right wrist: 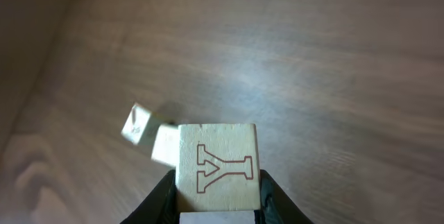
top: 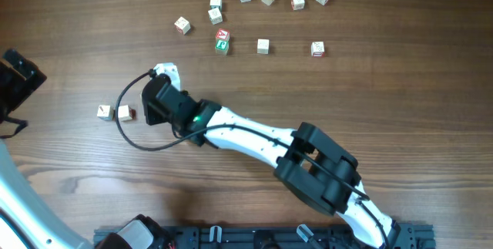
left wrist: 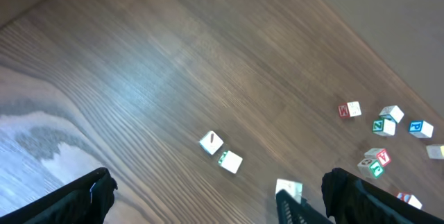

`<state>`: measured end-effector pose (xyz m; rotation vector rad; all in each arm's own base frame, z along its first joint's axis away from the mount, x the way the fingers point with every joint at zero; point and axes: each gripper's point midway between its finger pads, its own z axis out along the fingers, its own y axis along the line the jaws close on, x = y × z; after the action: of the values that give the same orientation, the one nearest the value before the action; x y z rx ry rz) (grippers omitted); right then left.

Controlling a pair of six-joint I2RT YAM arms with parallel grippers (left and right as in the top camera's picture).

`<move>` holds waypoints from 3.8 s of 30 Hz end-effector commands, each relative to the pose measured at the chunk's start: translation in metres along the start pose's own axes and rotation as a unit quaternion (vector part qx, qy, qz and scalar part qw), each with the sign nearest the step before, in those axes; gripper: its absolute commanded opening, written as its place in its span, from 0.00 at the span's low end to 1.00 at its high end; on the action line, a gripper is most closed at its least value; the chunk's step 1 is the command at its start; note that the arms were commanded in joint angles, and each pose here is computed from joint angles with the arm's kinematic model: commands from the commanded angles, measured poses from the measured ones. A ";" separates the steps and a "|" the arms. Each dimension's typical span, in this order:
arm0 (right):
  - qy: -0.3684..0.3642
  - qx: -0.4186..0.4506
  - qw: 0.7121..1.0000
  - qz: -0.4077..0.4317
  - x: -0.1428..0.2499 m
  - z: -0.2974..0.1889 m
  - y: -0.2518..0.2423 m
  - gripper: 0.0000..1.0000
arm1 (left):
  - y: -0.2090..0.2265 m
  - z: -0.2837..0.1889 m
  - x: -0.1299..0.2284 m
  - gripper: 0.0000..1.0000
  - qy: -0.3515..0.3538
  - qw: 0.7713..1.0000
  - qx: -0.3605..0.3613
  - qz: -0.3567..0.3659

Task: Form a horizontal line
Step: 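Carry the Y block left toward the two placed blocks, then lower the Y block beside the I block in the row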

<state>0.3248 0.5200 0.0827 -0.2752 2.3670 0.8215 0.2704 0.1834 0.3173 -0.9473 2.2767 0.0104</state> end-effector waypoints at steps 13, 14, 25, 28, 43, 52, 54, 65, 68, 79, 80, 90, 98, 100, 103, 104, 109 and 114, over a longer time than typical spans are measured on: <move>-0.056 0.043 0.997 -0.007 -0.003 0.005 -0.004 0.05 | -0.016 -0.006 0.014 1.00 0.031 0.998 0.046 -0.020; -0.058 0.041 0.997 -0.003 -0.004 0.005 -0.003 0.05 | -0.015 -0.006 0.014 1.00 0.031 0.998 0.045 -0.020; -0.054 0.032 0.997 0.043 0.011 0.028 -0.003 0.05 | -0.014 -0.006 0.019 1.00 0.041 0.998 0.043 -0.023; -0.052 0.031 0.993 0.102 0.012 0.029 -0.004 0.05 | -0.014 -0.006 0.019 1.00 0.041 0.998 0.043 -0.023; -0.041 0.006 0.982 0.184 0.041 0.052 0.000 0.07 | -0.014 -0.006 0.019 1.00 0.041 0.998 0.043 -0.023; -0.037 -0.019 0.979 0.198 0.047 0.063 0.004 0.13 | -0.014 -0.006 0.019 1.00 0.041 0.998 0.043 -0.023; -0.037 -0.019 0.979 0.198 0.047 0.063 0.004 0.17 | -0.014 -0.006 0.019 1.00 0.041 0.998 0.043 -0.023; -0.037 -0.019 0.977 0.207 0.047 0.063 0.004 0.44 | -0.014 -0.006 0.019 1.00 0.041 0.998 0.043 -0.023; -0.038 -0.021 0.977 0.207 0.047 0.063 0.004 0.48 | -0.014 -0.006 0.019 1.00 0.041 0.998 0.043 -0.023; -0.041 -0.025 0.977 0.208 0.045 0.063 0.007 0.68 | -0.014 -0.006 0.019 1.00 0.041 0.998 0.043 -0.023; -0.041 -0.025 0.977 0.208 0.045 0.063 0.006 0.72 | -0.014 -0.006 0.019 1.00 0.041 0.998 0.043 -0.023; -0.073 -0.039 0.982 0.171 -0.004 0.036 0.016 0.99 | -0.014 -0.006 0.019 1.00 0.041 0.998 0.043 -0.023; -0.140 0.003 0.989 0.050 -0.113 -0.036 -0.011 0.99 | -0.014 -0.006 0.019 1.00 0.041 0.998 0.043 -0.023; -0.135 0.044 0.989 0.033 -0.131 -0.048 -0.045 1.00 | -0.014 -0.006 0.019 1.00 0.041 0.998 0.043 -0.023; -0.126 0.109 0.986 0.026 -0.154 -0.058 -0.109 0.99 | -0.014 -0.006 0.019 1.00 0.041 0.998 0.043 -0.023; -0.125 0.129 0.983 0.028 -0.161 -0.061 -0.129 0.99 | -0.014 -0.006 0.019 1.00 0.041 0.998 0.043 -0.023; -0.138 0.204 0.968 0.043 -0.193 -0.082 -0.215 0.99 | -0.014 -0.006 0.019 1.00 0.041 0.998 0.043 -0.023; -0.107 0.255 0.960 0.036 -0.187 -0.080 -0.275 0.97 | -0.014 -0.006 0.019 1.00 0.041 0.998 0.043 -0.023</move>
<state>0.5330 0.2699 0.1480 0.1848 2.2273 0.3549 0.2650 0.1603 0.3079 -0.9753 2.3304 -0.1354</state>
